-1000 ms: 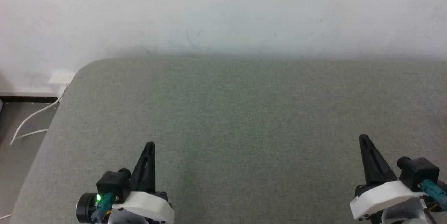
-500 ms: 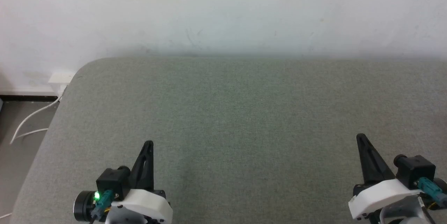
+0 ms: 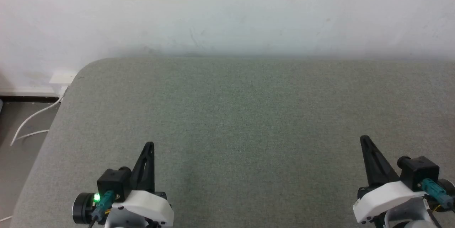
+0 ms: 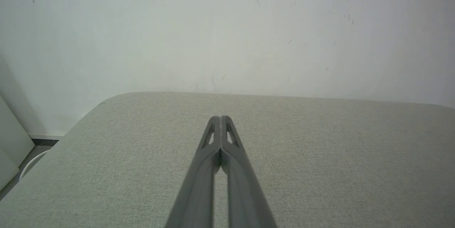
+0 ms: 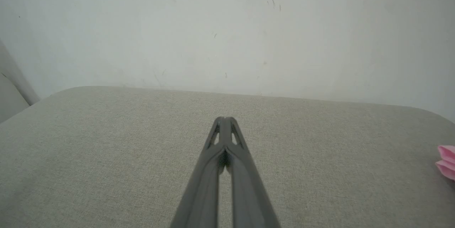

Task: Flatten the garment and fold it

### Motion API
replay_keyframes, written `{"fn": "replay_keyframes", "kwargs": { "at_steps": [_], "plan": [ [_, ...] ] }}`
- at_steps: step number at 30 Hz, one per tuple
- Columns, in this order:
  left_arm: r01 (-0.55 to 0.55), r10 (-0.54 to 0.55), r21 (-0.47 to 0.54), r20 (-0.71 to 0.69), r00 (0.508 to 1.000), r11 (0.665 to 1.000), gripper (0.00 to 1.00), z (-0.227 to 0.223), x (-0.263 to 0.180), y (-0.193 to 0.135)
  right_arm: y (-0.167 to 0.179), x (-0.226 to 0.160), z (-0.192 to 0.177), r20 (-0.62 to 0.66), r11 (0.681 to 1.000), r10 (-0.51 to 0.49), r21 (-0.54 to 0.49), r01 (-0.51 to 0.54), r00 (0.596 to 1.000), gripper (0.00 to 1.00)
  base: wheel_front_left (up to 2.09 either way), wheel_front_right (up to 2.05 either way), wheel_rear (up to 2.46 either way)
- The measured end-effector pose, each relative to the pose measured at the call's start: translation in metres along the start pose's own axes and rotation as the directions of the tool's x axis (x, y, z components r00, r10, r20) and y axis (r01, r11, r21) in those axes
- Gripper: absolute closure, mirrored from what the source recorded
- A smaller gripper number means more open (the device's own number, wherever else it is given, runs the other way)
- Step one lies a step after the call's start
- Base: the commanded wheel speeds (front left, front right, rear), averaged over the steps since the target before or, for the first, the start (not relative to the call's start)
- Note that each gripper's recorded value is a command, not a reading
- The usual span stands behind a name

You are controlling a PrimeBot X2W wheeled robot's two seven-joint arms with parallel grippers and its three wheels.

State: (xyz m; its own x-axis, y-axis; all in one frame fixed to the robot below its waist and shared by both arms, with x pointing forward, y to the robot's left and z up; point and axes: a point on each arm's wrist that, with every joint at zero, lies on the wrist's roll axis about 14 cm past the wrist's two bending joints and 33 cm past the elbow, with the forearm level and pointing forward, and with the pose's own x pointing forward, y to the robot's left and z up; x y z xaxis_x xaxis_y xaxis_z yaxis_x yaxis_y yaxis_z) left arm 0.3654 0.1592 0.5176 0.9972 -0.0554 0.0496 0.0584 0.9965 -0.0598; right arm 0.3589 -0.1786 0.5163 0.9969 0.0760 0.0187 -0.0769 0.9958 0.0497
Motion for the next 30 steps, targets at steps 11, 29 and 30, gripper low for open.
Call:
{"fn": "replay_keyframes", "kwargs": {
  "at_steps": [11,29,30],
  "plan": [
    [-0.006,0.006,0.017,-0.010,1.000,1.000,1.00,0.0007,0.0007,0.0025,0.0029,0.0019,0.0011,-0.004,1.000,0.010,-0.013,-0.010,1.000,1.00,0.00,0.00,0.00],
    [-0.015,0.016,0.045,-0.026,1.000,0.999,1.00,0.0021,0.0018,0.0064,0.0068,0.0050,0.0018,-0.017,0.999,0.022,-0.038,-0.023,1.000,1.00,0.00,0.00,0.00],
    [-0.016,0.017,0.046,-0.028,0.999,0.999,1.00,0.0021,0.0018,0.0066,0.0070,0.0051,0.0019,-0.017,0.999,0.023,-0.039,-0.024,1.000,1.00,0.00,0.00,0.00]
  ]
}}
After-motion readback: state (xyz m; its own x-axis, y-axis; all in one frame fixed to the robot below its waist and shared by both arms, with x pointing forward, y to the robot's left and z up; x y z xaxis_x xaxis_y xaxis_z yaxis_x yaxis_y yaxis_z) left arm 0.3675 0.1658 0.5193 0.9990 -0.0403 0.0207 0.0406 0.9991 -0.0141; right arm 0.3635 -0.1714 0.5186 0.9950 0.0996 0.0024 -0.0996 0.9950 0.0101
